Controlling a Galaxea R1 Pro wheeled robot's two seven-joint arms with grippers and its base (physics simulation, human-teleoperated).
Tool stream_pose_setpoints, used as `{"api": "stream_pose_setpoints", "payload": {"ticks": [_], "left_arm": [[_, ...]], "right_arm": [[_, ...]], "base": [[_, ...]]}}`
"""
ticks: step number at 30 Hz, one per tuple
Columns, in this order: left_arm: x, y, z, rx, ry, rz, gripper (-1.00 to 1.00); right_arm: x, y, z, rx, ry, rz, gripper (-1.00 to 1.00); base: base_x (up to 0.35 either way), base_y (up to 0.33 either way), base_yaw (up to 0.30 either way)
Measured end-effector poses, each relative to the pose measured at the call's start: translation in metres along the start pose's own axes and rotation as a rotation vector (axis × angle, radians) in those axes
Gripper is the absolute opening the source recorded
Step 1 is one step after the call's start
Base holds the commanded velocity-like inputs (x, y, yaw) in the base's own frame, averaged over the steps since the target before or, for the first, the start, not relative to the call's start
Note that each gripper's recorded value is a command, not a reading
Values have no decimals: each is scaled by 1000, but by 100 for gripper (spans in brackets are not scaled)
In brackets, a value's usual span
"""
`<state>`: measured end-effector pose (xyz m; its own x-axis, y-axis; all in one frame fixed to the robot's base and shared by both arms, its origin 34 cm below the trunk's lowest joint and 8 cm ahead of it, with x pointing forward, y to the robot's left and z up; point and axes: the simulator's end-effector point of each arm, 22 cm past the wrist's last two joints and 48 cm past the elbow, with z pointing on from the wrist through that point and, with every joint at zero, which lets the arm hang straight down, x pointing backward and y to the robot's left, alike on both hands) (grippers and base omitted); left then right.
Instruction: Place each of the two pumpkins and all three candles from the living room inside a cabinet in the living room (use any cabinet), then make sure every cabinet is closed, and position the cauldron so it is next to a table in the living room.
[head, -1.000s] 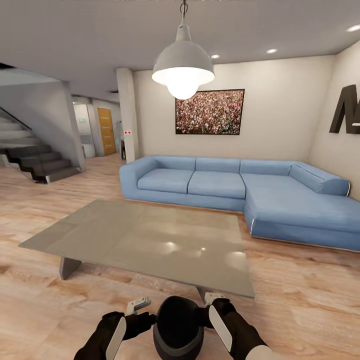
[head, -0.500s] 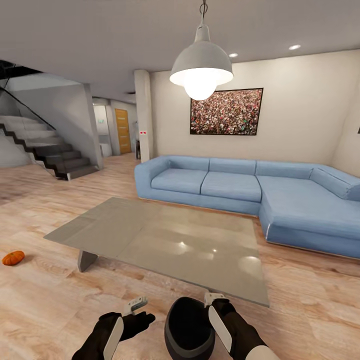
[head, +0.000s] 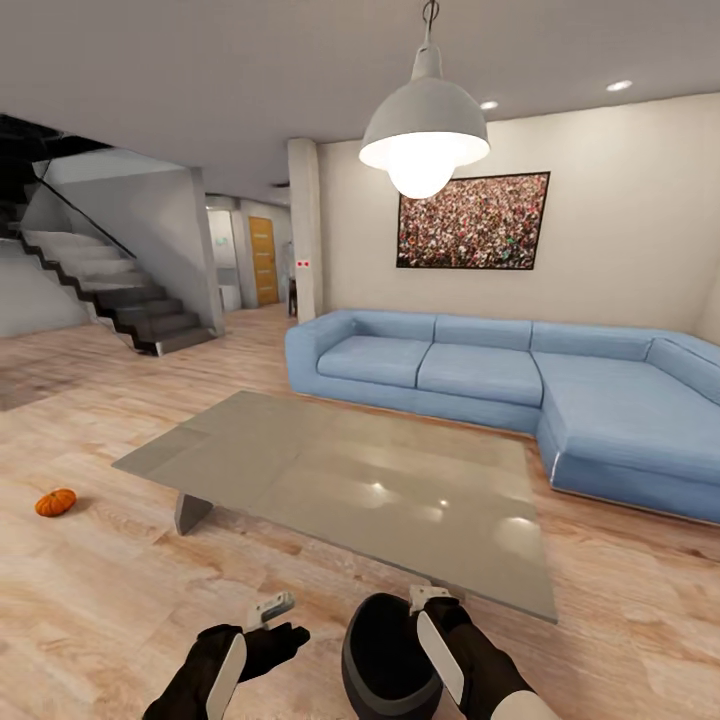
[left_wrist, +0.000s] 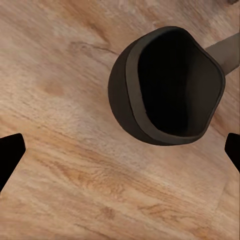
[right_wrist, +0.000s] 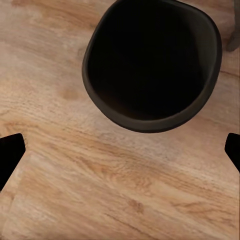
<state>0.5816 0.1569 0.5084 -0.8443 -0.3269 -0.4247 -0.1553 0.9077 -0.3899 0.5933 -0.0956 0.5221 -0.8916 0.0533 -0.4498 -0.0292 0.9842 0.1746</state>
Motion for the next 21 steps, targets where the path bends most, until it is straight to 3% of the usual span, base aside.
{"api": "stream_pose_setpoints", "payload": {"ticks": [7,21], "left_arm": [[1,2,2,-3,3,-2,100],[4,9,5,-10,10,-24,100]], "right_arm": [[3,-1,2,4,8,-5,100],[9,-13,6,54,27,-5,100]], "base": [[-48,0,257],[-219,0,253]]}}
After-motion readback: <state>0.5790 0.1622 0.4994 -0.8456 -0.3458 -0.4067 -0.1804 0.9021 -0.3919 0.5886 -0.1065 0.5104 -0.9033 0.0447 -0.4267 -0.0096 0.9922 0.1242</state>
